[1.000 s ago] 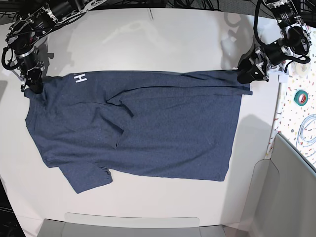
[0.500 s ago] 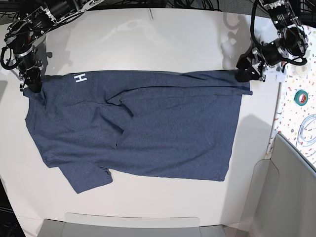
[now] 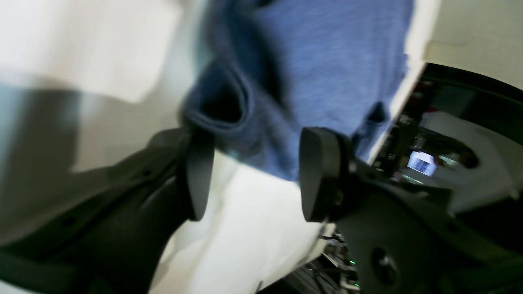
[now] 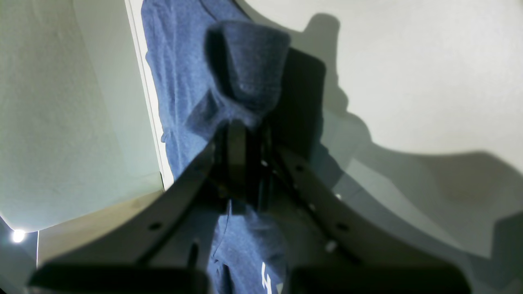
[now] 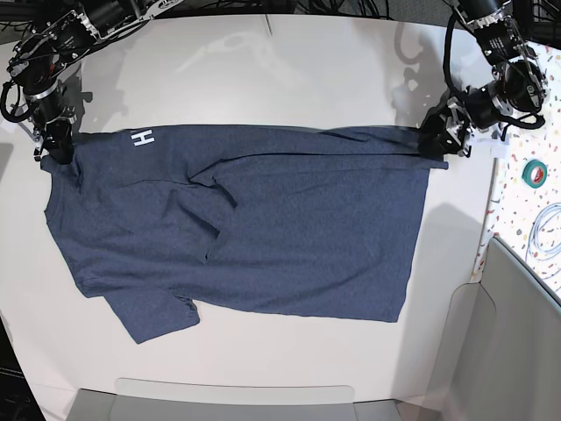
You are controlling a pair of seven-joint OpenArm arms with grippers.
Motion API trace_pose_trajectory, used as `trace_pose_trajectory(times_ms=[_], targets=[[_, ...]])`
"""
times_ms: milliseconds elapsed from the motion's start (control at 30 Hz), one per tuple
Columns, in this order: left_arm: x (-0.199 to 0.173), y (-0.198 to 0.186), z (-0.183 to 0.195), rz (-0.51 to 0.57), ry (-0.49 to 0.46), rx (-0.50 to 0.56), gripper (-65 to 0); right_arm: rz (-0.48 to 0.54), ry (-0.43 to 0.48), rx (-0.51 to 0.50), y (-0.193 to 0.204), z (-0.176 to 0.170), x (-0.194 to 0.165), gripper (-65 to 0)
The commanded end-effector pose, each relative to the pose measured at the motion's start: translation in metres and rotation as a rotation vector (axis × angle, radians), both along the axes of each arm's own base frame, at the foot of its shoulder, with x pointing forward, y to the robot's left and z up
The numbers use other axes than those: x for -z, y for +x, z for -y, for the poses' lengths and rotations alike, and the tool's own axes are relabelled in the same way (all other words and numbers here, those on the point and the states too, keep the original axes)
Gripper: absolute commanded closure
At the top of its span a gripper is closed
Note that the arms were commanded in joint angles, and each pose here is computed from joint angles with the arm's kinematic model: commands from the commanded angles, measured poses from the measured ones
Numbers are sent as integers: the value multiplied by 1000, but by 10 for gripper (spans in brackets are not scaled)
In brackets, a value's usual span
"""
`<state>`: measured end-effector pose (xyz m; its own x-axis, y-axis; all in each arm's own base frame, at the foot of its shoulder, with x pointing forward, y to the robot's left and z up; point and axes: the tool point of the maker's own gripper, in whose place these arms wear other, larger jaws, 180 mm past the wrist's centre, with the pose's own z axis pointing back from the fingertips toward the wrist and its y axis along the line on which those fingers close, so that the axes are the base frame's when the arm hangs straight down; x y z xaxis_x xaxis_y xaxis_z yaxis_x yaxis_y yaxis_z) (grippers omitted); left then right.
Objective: Layout the t-shirt on the table in an organized manner, then fold the t-shirt properly
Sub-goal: 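Regrasp the folded edge corners with both grippers, then drag the folded edge with both grippers away from the sleeves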
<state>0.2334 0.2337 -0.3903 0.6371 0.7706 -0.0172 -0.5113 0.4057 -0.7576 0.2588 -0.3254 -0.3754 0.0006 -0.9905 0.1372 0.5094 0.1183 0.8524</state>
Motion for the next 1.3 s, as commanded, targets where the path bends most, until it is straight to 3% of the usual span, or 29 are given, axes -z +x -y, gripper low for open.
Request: trace_pose_trajectory(times_ms=[0, 400, 500, 633, 667, 900, 1167, 1267], targets=[[-14, 14, -3, 45, 9, 9, -305, -15, -5, 5, -3, 3, 1, 0], [-5, 12, -6, 9, 62, 11, -272, -14, -3, 4, -3, 3, 1, 0], [-1, 10, -9, -7, 85, 14, -194, -14, -8, 4, -3, 5, 0, 0], [0, 9, -10, -15, 96, 15, -8, -14, -15, 3, -3, 8, -2, 0], [0, 9, -10, -15, 96, 15, 0, -14, -15, 3, -3, 8, -2, 0], [-5, 6, -13, 0, 110, 11, 0, -14, 11, 2, -22, 5, 4, 0], [-22, -32, -15, 5, 233, 59, 0, -36, -1, 4, -69, 27, 2, 0], [-28, -47, -19, 11, 227, 38, 0, -57, -3, 5, -86, 32, 3, 0]])
